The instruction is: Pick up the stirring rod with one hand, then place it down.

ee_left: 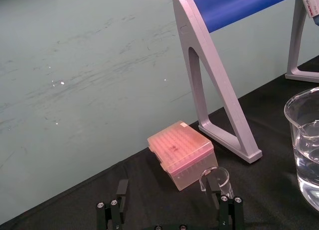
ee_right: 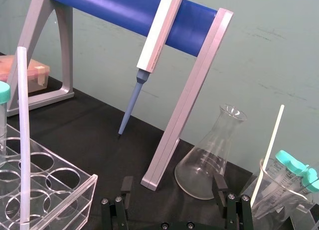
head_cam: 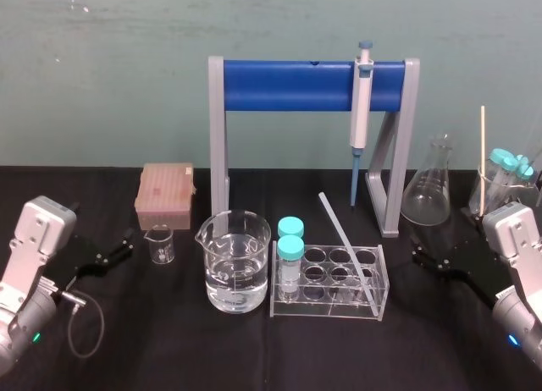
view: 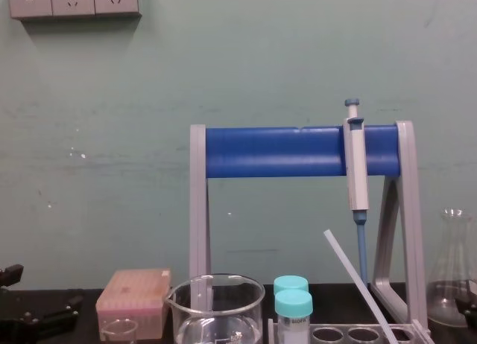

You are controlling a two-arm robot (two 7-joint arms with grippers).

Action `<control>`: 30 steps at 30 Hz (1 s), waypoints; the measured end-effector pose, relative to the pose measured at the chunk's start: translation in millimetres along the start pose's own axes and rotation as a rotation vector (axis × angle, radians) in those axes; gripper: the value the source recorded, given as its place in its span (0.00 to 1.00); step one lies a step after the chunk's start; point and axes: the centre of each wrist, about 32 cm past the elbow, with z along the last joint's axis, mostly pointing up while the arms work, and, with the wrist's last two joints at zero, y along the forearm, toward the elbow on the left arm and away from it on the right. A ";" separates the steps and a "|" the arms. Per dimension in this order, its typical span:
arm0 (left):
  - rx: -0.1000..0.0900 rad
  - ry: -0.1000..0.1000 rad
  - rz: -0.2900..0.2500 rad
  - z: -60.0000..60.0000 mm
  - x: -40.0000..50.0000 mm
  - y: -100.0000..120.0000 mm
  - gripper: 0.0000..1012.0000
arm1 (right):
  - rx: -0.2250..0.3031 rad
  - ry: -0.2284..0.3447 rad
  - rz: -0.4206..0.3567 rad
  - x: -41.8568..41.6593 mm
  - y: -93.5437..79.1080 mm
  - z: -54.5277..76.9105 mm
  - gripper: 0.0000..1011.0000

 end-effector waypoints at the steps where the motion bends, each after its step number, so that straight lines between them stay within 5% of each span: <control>1: 0.000 0.000 0.000 0.0 0.0 0.0 0.99 | 0.000 0.000 0.000 0.0 0.0 0.0 0.99; 30: 0.000 0.000 0.000 0.0 0.0 0.0 0.99 | 0.000 0.000 0.000 0.0 0.0 0.0 0.99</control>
